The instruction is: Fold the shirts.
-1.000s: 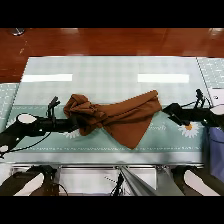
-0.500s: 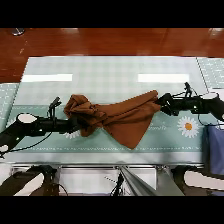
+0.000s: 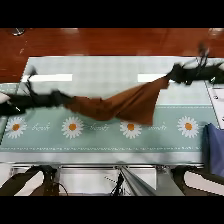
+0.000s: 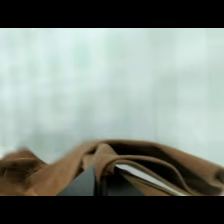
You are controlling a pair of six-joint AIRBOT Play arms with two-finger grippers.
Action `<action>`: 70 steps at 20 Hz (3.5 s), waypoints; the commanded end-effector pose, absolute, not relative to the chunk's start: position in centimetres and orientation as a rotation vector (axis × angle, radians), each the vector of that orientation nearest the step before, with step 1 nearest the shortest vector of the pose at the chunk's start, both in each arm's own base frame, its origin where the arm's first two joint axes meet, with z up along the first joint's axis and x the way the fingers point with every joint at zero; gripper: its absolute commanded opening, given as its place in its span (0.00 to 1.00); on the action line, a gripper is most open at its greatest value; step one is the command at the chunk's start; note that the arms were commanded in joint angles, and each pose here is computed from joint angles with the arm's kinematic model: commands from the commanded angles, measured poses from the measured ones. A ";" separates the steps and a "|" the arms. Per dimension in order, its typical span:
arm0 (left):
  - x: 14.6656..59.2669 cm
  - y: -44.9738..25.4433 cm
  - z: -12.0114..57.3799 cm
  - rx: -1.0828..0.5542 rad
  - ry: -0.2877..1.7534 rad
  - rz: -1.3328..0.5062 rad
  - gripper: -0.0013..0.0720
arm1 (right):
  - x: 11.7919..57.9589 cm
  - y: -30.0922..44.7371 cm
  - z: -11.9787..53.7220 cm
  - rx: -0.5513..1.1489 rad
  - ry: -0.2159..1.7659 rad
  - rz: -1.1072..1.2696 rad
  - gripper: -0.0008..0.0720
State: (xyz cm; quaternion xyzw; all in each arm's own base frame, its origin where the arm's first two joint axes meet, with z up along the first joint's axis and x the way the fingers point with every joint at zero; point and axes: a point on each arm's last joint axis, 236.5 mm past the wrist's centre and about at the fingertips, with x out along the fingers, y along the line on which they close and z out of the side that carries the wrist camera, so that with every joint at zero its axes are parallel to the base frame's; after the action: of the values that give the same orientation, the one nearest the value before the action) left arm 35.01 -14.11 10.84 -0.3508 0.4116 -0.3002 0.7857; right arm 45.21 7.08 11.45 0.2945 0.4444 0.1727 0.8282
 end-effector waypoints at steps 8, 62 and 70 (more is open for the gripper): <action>29.0 -10.3 53.9 -0.320 -0.078 -0.693 0.05 | 29.7 7.1 45.0 0.102 0.311 0.363 0.05; 19.1 -6.3 -7.7 -0.932 1.591 -0.182 0.98 | 32.6 1.5 -1.2 0.930 1.051 0.098 0.87; 19.0 -12.5 -9.8 -1.055 1.478 -0.240 0.98 | 32.1 3.1 -0.5 0.963 1.071 0.173 0.87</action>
State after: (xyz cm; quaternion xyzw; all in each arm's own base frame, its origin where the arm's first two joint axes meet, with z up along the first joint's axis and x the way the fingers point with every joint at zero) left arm 18.02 -10.55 -9.09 -0.4346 0.6723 -0.0978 0.5912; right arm 32.29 2.46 -0.76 0.4326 0.4910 0.0673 0.7531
